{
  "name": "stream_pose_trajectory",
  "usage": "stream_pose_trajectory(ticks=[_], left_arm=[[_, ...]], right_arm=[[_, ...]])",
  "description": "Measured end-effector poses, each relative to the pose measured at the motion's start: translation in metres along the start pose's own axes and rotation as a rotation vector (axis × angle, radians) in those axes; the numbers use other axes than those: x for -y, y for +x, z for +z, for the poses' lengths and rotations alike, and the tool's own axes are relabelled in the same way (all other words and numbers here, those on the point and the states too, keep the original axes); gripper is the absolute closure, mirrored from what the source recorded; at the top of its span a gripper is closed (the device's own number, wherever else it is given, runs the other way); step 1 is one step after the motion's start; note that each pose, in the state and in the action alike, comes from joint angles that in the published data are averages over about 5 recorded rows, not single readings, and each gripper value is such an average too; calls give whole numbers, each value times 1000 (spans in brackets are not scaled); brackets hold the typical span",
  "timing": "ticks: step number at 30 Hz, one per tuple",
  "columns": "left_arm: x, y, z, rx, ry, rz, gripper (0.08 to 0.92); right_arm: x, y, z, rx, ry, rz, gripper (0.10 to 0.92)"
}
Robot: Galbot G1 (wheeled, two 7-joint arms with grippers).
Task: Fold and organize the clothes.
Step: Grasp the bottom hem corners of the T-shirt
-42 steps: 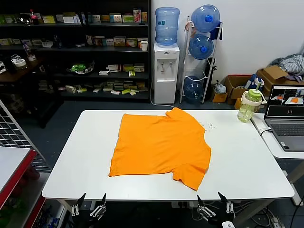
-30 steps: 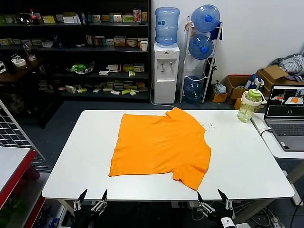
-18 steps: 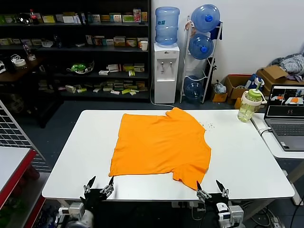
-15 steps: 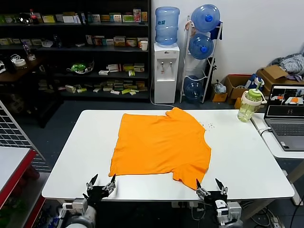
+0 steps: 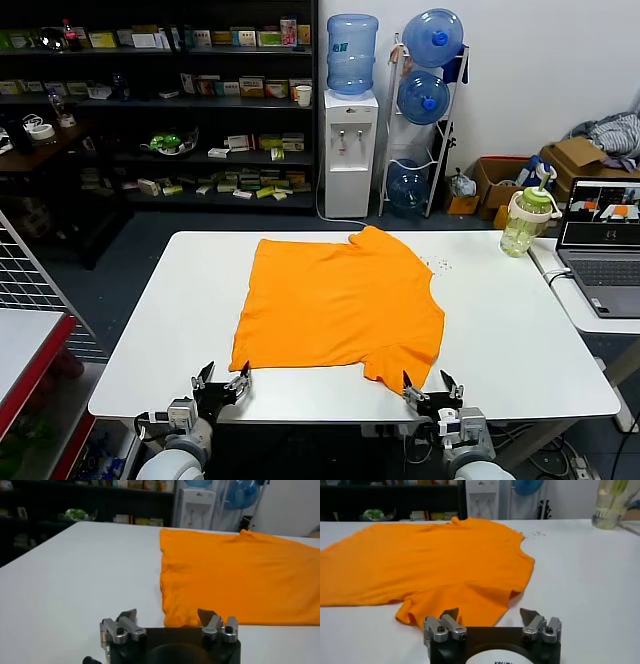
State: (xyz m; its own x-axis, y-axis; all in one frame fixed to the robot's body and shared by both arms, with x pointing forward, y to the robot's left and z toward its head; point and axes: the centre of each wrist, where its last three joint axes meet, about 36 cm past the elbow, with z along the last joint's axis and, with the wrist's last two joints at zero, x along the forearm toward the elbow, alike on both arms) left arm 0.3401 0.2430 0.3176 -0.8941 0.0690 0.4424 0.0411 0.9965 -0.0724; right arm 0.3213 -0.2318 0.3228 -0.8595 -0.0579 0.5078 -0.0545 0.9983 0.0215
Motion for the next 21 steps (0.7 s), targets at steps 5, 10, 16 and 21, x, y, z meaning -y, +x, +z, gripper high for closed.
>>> stream_pose_trajectory(ticks=[5, 10, 16, 21], left_arm=[[4, 0, 1, -7, -1, 10, 370], [6, 1, 2, -12, 0, 16, 517], [7, 2, 3, -13, 1, 19, 691], [9, 5, 2, -11, 5, 25, 829]], right_arm=[[-1, -1, 3, -4, 2, -4, 517], [-2, -1, 4, -5, 3, -7, 673], [-3, 2, 5, 1, 2, -9, 829], [0, 9, 3, 17, 3, -8, 898]])
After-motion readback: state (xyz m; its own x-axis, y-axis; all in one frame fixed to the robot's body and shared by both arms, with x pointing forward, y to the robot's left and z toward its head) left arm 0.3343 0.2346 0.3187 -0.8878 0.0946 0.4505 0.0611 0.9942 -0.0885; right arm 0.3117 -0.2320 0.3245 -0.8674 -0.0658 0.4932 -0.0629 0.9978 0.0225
